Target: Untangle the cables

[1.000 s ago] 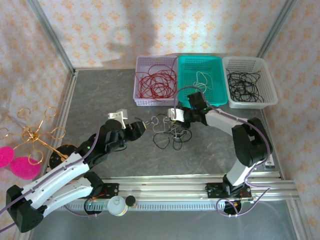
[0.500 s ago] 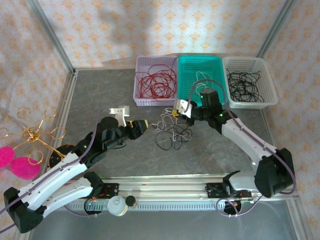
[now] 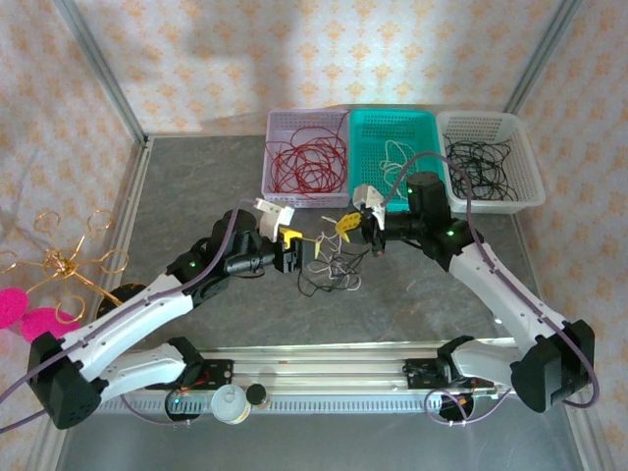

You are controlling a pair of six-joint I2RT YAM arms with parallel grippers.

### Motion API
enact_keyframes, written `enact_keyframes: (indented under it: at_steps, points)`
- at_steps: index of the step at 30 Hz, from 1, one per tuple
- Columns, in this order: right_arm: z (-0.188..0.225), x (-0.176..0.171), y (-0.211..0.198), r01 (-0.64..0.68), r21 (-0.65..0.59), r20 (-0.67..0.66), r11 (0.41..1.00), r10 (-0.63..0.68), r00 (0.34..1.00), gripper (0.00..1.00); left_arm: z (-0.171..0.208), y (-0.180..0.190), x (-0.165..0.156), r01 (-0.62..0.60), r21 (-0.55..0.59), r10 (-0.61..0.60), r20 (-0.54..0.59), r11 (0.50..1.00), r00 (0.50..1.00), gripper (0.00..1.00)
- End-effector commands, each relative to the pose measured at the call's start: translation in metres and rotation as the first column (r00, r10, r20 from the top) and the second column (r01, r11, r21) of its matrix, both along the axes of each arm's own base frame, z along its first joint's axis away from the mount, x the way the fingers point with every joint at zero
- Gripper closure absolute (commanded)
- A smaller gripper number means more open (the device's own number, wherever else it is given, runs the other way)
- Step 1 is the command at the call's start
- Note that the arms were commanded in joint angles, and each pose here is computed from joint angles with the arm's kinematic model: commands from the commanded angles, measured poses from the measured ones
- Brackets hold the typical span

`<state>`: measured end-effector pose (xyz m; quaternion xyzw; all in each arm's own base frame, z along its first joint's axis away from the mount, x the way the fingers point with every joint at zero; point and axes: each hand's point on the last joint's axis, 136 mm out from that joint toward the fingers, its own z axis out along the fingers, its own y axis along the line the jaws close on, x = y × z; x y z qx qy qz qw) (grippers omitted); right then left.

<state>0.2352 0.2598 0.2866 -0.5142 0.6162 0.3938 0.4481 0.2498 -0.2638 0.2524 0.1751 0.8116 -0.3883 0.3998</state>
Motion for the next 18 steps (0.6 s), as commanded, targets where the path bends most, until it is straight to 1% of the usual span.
enact_keyframes:
  at_steps: [1, 6, 10, 13, 16, 18]
  points:
    - [0.024, -0.010, 0.001, -0.028, 0.040, -0.002, 0.999, 0.028, 1.000, 1.00, 0.017, -0.019, 0.002, 0.108, -0.031, -0.104, 0.128, 0.994, 0.986, 0.33]
    - [0.035, -0.009, 0.003, -0.035, 0.061, 0.017, 0.998, 0.034, 0.999, 1.00, -0.003, -0.020, 0.015, 0.081, 0.026, -0.083, 0.122, 0.996, 0.989, 0.34]
    - [0.039, -0.008, 0.004, -0.038, 0.063, 0.029, 0.997, 0.036, 0.999, 1.00, -0.017, -0.021, 0.014, 0.091, 0.051, -0.096, 0.098, 0.995, 0.991, 0.37]
    - [0.038, -0.007, 0.004, -0.038, 0.058, 0.034, 0.998, 0.036, 0.999, 1.00, -0.020, -0.020, 0.012, 0.091, 0.048, -0.095, 0.085, 0.995, 0.992, 0.47]
    - [0.037, -0.006, 0.005, -0.041, 0.056, 0.035, 0.998, 0.039, 0.999, 1.00, -0.024, -0.014, 0.011, 0.067, 0.049, -0.071, 0.081, 0.997, 0.994, 0.53]
    - [0.037, -0.005, 0.005, -0.041, 0.055, 0.033, 0.998, 0.040, 0.999, 1.00, -0.025, -0.012, 0.009, 0.063, 0.044, -0.066, 0.078, 0.997, 0.995, 0.62]
